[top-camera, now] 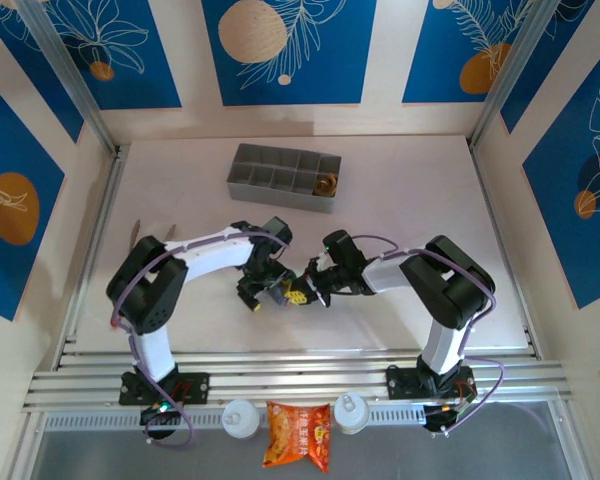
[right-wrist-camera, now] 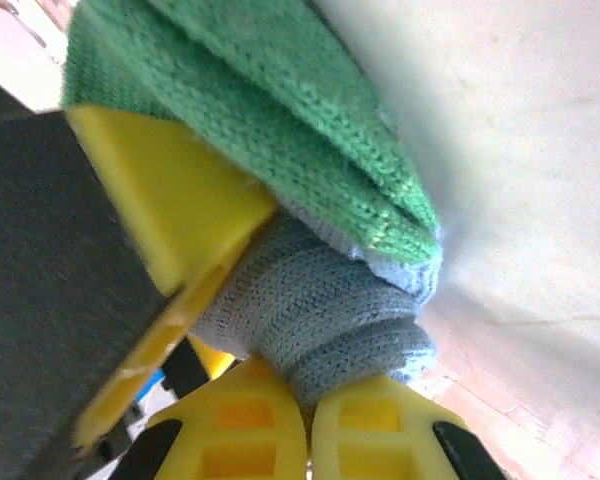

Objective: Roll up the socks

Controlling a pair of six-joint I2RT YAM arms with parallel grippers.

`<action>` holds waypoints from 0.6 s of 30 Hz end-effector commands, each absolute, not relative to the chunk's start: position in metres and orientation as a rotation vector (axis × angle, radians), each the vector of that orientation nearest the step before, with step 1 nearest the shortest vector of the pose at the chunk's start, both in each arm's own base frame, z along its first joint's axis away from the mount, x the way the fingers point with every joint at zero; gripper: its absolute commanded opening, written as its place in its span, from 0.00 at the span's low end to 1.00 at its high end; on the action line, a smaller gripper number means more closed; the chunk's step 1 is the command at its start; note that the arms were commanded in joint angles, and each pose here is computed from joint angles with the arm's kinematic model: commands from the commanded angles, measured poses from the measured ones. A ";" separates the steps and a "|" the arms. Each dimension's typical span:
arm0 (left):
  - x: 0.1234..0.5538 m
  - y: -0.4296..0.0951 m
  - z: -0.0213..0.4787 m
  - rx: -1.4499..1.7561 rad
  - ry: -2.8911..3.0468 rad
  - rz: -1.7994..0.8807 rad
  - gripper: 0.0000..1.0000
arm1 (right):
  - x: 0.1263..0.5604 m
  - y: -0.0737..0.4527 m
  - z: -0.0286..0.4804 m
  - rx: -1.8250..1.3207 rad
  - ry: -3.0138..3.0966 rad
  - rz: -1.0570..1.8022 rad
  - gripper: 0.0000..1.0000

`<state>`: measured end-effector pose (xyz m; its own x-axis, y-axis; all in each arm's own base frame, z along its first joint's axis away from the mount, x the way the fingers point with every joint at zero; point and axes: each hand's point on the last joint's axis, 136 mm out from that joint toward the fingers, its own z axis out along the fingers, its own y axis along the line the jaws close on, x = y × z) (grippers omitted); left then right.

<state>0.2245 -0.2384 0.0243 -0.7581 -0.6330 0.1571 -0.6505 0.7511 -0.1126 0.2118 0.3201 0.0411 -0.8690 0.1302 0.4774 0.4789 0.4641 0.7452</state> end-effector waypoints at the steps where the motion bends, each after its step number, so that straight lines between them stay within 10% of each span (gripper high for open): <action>1: 0.236 -0.236 0.033 1.012 -2.923 0.417 0.91 | 0.175 0.268 -0.035 -0.871 -2.244 -0.942 0.00; 18: 0.247 -0.248 0.052 1.111 -2.928 1.033 0.83 | 0.165 0.259 -0.048 -0.915 -2.153 -0.838 0.00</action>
<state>0.2396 -0.2404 0.0450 -0.7734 -0.6306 0.0652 -0.5545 0.6230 -0.5517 0.2198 0.3131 0.0453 -0.8688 0.0117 0.4951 0.4571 0.4035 0.7926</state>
